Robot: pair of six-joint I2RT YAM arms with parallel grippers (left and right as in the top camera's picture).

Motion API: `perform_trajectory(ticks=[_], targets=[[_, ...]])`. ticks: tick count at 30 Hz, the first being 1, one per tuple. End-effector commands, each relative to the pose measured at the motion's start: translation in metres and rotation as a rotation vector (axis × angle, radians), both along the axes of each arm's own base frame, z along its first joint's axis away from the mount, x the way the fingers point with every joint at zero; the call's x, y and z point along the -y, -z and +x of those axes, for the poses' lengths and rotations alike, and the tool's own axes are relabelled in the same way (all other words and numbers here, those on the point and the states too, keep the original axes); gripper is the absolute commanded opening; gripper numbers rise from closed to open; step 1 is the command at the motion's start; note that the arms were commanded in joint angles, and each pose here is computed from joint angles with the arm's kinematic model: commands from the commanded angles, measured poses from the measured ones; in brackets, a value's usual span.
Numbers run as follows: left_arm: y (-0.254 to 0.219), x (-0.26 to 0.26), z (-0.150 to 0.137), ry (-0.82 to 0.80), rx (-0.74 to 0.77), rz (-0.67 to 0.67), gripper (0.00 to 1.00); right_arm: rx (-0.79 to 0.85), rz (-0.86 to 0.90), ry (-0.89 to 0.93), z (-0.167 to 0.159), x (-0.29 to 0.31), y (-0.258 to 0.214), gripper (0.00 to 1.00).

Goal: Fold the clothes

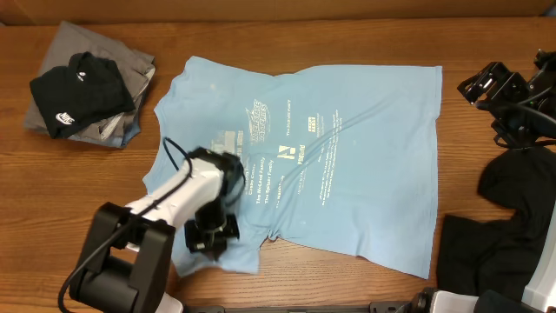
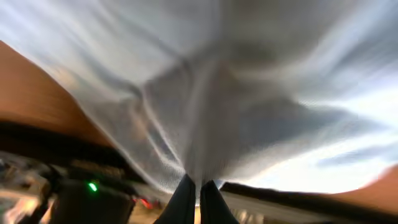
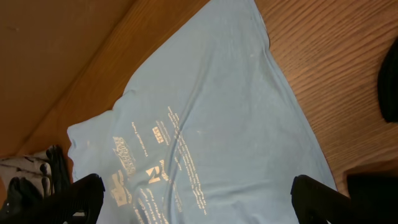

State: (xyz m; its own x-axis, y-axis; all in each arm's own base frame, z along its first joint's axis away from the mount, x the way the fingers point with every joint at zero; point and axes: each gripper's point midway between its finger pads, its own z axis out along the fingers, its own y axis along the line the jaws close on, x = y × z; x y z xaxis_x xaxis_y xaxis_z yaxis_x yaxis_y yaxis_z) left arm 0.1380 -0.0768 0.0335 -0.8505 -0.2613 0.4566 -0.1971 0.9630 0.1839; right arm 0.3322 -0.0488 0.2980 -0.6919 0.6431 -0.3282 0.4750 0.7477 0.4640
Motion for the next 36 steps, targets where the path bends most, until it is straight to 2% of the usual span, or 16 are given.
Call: perform_trajectory(ticks=[1, 5, 7, 8, 9, 10, 11, 16, 18, 21, 25, 30, 33, 36], targets=[[-0.003, -0.015, 0.062, 0.009, 0.199, 0.007, 0.04, 0.004, -0.006, 0.001, 0.001, 0.002, 0.0, 1.0], [0.006, -0.012, 0.117, 0.044, 0.406, -0.074, 0.04, 0.004, -0.006, 0.001, 0.001, 0.002, 0.0, 1.0], [0.007, -0.008, 0.134, 0.066, 0.474, -0.096, 0.06, 0.004, -0.006, 0.001, 0.001, 0.002, 0.0, 1.0], [0.008, -0.006, 0.141, 0.075, 0.503, -0.105, 0.1, 0.004, -0.006, 0.001, 0.001, 0.002, 0.0, 1.0], [0.007, -0.003, 0.148, 0.086, 0.533, -0.114, 0.19, 0.004, -0.006, 0.001, 0.001, 0.002, 0.0, 1.0], [0.007, -0.003, 0.15, 0.089, 0.541, -0.116, 0.22, 0.004, -0.006, 0.0, 0.001, 0.002, 0.0, 1.0], [0.007, -0.002, 0.15, 0.088, 0.538, -0.12, 0.31, 0.003, -0.006, 0.0, 0.001, 0.002, 0.0, 1.0], [-0.001, -0.01, 0.12, 0.095, 0.404, -0.091, 0.39, 0.002, -0.006, 0.0, 0.001, 0.001, 0.0, 1.0], [-0.004, -0.021, 0.104, 0.096, 0.34, -0.039, 0.42, 0.002, -0.006, 0.0, 0.001, 0.001, 0.0, 1.0], [-0.007, -0.038, 0.097, 0.093, 0.316, 0.065, 0.43, 0.003, -0.006, 0.0, 0.001, 0.002, 0.0, 1.0], [-0.004, -0.049, 0.114, 0.114, 0.391, 0.132, 0.44, 0.003, -0.006, 0.001, 0.001, 0.002, 0.0, 1.0], [0.007, -0.042, 0.126, 0.125, 0.454, 0.091, 0.4, 0.003, -0.006, 0.001, 0.001, 0.002, 0.0, 1.0], [0.01, -0.033, 0.122, 0.109, 0.439, 0.037, 0.38, 0.003, -0.006, 0.0, 0.001, 0.002, 0.0, 1.0], [0.013, -0.034, 0.115, 0.109, 0.417, 0.037, 0.38, 0.001, -0.006, 0.001, 0.0, 0.001, 0.0, 1.0]])
